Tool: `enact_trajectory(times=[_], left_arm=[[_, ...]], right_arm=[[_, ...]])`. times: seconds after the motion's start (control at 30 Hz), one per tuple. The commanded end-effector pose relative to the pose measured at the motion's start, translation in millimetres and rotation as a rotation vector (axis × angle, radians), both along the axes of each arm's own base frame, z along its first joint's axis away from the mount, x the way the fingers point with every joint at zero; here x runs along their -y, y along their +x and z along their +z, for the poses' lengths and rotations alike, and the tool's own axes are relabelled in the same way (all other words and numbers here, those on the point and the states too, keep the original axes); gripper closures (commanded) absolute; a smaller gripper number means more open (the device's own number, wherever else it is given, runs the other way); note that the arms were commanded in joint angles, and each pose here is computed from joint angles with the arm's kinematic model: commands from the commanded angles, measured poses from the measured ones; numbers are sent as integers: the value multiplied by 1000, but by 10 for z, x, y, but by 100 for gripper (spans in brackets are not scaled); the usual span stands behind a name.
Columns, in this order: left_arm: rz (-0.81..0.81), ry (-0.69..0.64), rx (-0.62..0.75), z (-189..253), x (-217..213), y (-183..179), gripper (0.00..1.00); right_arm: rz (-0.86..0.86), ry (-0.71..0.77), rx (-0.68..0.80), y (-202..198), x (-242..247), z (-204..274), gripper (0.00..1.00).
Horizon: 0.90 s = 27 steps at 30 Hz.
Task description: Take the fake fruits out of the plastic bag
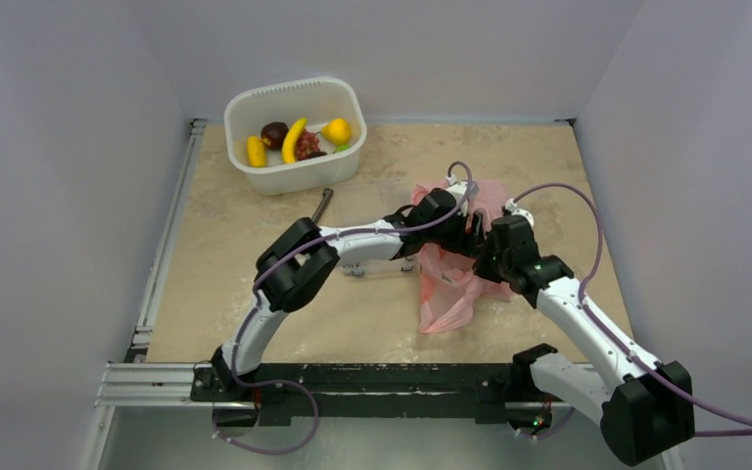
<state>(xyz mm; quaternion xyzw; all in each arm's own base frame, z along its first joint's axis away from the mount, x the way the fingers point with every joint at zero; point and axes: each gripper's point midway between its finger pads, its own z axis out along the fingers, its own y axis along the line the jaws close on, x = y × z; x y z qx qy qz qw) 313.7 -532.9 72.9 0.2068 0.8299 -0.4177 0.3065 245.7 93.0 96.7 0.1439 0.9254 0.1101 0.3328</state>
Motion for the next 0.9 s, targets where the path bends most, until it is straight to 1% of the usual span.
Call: enact_trajectory(times=[0.0, 0.13, 0.27, 0.33, 0.53, 0.73, 0.87], left_arm=[[-7, -36, 101, 709, -152, -47, 85], [-37, -21, 74, 833, -260, -189, 87], [-72, -25, 50, 932, -385, -365, 89], [-83, 15, 24, 885, -519, -473, 94], [-95, 31, 64, 1141, -881, -644, 96], [-19, -16, 110, 1505, -1299, -534, 98], [83, -24, 144, 1703, -1685, -240, 99]], right_arm=[[-119, -22, 77, 172, 139, 207, 100], [-200, -41, 63, 179, 234, 154, 100], [-275, -43, 79, 212, 309, 189, 100], [-323, -46, 88, 233, 358, 223, 100], [-459, -100, 72, 237, 542, 226, 100], [-612, -219, 46, 144, 834, 215, 100], [-668, -263, 40, 97, 975, 260, 100]])
